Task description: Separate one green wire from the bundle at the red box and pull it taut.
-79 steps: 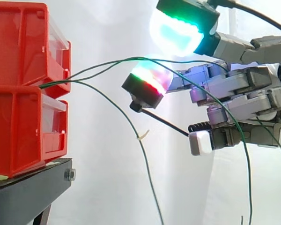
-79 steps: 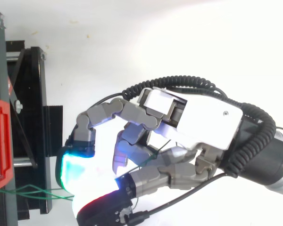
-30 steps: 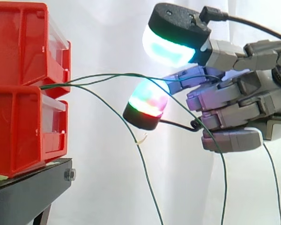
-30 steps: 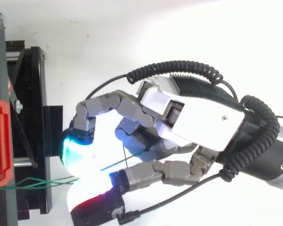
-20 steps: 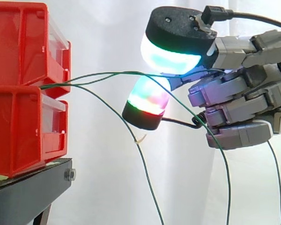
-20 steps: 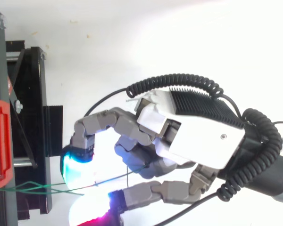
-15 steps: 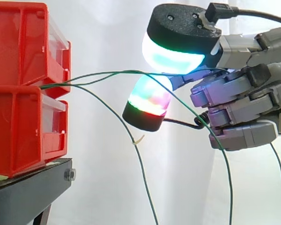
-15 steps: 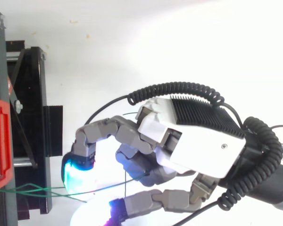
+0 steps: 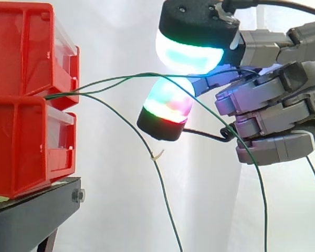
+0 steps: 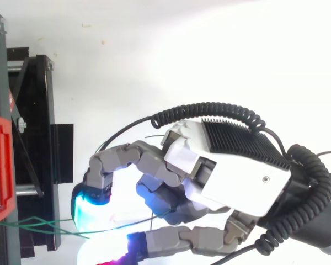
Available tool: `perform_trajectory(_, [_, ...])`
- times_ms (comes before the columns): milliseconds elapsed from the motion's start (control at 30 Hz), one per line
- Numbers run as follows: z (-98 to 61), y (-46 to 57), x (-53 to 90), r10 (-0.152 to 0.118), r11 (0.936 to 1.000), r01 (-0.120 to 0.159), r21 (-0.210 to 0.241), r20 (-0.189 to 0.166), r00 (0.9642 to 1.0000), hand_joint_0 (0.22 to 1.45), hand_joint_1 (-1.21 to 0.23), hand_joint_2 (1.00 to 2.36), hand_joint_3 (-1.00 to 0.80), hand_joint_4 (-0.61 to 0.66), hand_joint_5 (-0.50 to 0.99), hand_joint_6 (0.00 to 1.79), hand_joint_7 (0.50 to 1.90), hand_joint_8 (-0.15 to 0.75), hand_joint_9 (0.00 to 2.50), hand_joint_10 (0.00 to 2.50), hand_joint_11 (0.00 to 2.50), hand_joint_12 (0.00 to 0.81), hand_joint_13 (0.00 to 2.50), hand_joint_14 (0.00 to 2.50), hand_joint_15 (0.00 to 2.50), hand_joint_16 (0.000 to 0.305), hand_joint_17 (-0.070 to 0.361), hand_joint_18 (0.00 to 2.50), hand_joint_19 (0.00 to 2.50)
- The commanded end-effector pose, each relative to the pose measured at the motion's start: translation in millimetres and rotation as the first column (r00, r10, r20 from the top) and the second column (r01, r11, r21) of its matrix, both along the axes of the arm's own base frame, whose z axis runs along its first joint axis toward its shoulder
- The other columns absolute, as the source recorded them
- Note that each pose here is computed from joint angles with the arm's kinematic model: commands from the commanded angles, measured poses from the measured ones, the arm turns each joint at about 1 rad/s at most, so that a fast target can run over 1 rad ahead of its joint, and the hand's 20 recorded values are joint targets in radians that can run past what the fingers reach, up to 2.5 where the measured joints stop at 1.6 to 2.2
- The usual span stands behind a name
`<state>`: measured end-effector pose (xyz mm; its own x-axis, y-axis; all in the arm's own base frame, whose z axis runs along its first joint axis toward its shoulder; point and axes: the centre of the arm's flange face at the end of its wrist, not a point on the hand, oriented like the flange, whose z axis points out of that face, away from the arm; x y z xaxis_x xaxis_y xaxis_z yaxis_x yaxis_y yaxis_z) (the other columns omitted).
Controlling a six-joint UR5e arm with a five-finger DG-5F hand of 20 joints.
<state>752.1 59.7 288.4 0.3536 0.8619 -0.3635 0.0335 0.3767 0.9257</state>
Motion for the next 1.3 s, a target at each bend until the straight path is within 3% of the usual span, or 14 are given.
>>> perform_trajectory(0, [0.4, 0.8, -0.1, 0.002, 1.0000, -0.002, 0.001, 0.000, 1.0000, 0.60, -0.62, 1.02, -0.29, 0.28, -0.20, 0.84, 1.09, 0.429, 1.55, 2.50, 1.91, 0.462, 1.86, 2.50, 0.58, 0.053, 0.119, 2.37, 1.58])
perform_trajectory(767, [-0.4, 0.8, 0.3, 0.001, 1.0000, -0.001, 0.006, 0.003, 1.0000, 0.60, -0.69, 1.03, -0.18, 0.25, -0.20, 0.86, 1.10, 0.411, 1.47, 2.50, 1.75, 0.441, 1.80, 2.50, 0.64, 0.053, 0.120, 2.28, 1.71])
perform_trajectory(1267, [0.5, 0.6, -0.1, 0.000, 0.9999, 0.000, 0.012, 0.005, 1.0000, 0.59, -0.74, 1.02, -0.26, 0.26, -0.21, 0.87, 1.09, 0.404, 1.42, 2.50, 1.73, 0.438, 1.76, 2.50, 0.62, 0.053, 0.120, 2.22, 1.73])
